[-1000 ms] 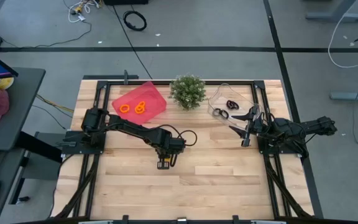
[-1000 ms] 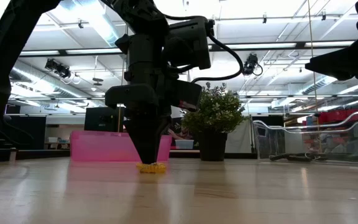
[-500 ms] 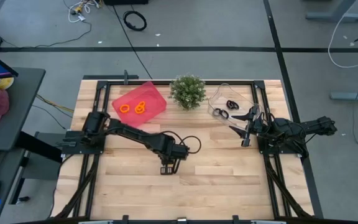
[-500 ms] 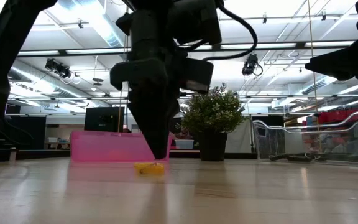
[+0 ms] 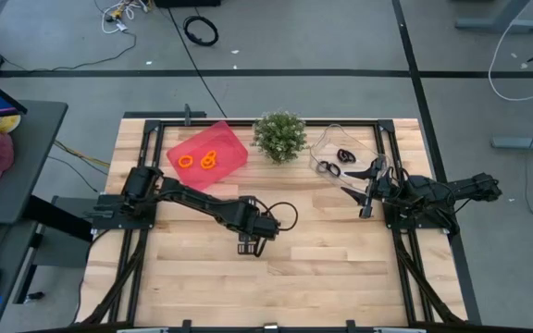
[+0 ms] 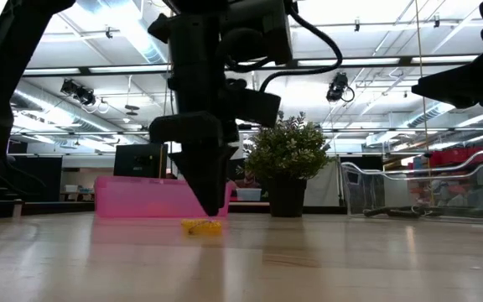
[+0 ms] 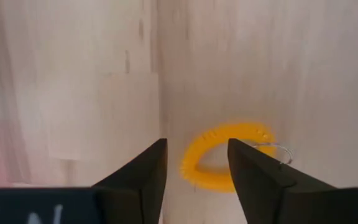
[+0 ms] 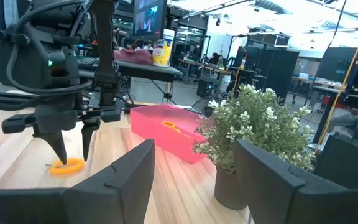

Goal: Sort spring keychains
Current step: Put the yellow spring keychain into the pink bin

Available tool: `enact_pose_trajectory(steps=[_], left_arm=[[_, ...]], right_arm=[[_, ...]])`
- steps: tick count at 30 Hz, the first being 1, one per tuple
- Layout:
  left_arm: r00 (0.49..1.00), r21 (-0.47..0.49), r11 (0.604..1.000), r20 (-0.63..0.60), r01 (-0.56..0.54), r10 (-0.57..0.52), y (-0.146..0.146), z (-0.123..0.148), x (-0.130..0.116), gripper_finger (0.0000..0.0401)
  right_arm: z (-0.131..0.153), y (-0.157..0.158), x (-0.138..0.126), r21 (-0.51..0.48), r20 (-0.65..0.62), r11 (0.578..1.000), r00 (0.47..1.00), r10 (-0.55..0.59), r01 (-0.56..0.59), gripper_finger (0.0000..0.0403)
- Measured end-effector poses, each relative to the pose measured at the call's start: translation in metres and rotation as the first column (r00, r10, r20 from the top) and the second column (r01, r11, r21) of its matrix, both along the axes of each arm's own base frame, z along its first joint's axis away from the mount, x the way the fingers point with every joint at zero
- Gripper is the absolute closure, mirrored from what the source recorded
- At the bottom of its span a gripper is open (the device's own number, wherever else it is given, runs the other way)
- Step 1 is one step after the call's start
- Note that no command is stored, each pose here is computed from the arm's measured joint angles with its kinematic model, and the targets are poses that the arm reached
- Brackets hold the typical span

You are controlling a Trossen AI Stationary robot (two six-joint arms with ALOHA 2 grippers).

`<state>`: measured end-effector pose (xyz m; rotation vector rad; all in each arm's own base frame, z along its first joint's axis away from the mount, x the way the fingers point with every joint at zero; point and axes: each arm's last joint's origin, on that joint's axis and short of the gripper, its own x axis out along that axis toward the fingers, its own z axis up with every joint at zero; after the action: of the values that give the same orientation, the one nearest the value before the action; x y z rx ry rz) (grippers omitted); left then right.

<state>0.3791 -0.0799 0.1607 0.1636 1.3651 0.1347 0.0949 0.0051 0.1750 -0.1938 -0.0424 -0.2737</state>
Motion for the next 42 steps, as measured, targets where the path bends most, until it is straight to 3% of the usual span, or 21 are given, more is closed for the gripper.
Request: enact_pose_trajectory(steps=[9,12,15,19,21,26,31,34,39,42], left_arm=[[0.999,-0.071,0.996,-0.029,-0.044,0.042,0.026,-0.024,-0.009,0.0224],[0.997,-0.135,0.989,-0.036,-0.066,0.062,0.037,-0.031,-0.011,0.0232],[0.998,-0.181,0.982,-0.045,-0.052,0.044,0.04,-0.032,-0.011,0.0268],[0.998,-0.233,0.972,-0.053,0.022,-0.035,0.036,-0.033,-0.011,0.037],[0.996,-0.253,0.966,-0.054,0.051,-0.066,0.034,-0.033,-0.012,0.0381],[0.995,-0.174,0.981,-0.044,0.085,-0.094,0.028,-0.025,-0.006,0.0388],[1.0,0.012,1.0,-0.012,0.012,-0.012,0.026,-0.008,0.004,0.0387],[0.999,0.211,0.977,0.036,-0.029,0.022,0.027,0.003,0.007,0.0386],[0.99,0.521,0.844,0.119,-0.128,0.076,0.025,0.018,0.006,0.0391],[0.984,0.668,0.723,0.141,-0.174,0.106,0.027,0.021,-0.002,0.0387]], right_arm=[[0.0,0.0,0.0,0.0,-0.001,1.0,1.0,0.0,0.0,0.018],[0.0,0.0,0.0,0.0,0.0,1.0,1.0,0.0,0.0,0.018],[0.0,0.0,0.0,0.0,0.0,1.0,1.0,0.0,0.0,0.018],[0.0,0.0,0.0,0.0,-0.001,1.0,1.0,0.0,0.0,0.018],[0.0,0.0,0.0,0.0,0.0,1.0,1.0,0.0,0.0,0.018],[0.0,0.0,0.0,0.0,-0.001,1.0,1.0,0.0,0.0,0.018],[0.0,0.0,0.0,0.0,-0.001,1.0,1.0,0.0,0.0,0.018],[0.0,0.0,0.0,0.0,-0.001,1.0,1.0,0.0,0.0,0.018],[0.0,0.0,0.0,0.0,0.0,1.0,1.0,0.0,0.0,0.018],[0.0,0.0,0.0,0.0,0.0,1.0,1.0,0.0,0.0,0.018]])
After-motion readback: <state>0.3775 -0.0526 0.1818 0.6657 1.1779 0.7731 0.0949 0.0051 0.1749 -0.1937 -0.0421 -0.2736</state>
